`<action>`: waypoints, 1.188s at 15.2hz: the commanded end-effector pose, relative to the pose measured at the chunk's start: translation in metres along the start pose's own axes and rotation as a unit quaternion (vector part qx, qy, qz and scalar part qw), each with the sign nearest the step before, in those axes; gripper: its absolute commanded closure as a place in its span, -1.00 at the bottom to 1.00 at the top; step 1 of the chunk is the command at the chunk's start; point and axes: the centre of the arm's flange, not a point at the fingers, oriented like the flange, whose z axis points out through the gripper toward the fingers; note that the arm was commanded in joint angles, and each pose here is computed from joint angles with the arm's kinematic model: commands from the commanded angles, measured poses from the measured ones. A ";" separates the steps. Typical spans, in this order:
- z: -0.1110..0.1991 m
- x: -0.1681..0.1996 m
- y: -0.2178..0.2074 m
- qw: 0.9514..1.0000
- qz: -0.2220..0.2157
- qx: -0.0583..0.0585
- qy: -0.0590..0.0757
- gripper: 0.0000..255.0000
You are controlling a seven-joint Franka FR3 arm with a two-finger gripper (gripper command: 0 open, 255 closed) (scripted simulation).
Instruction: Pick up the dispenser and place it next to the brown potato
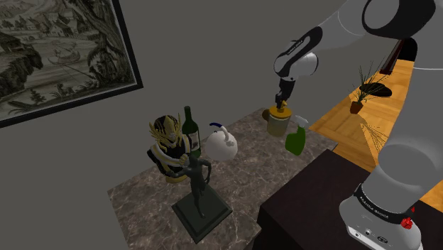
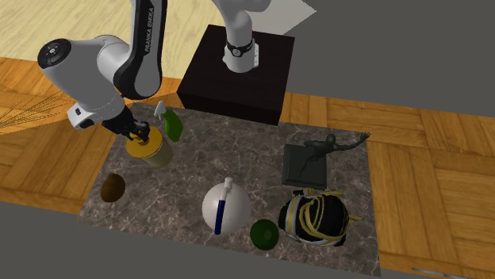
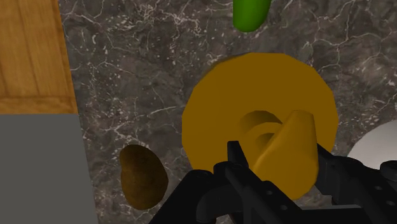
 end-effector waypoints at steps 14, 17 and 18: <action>0.060 -0.004 -0.001 1.000 0.000 0.000 0.001 1.00; 0.060 -0.004 -0.001 1.000 0.000 0.000 0.001 1.00; 0.060 -0.004 -0.001 1.000 0.000 0.000 0.001 1.00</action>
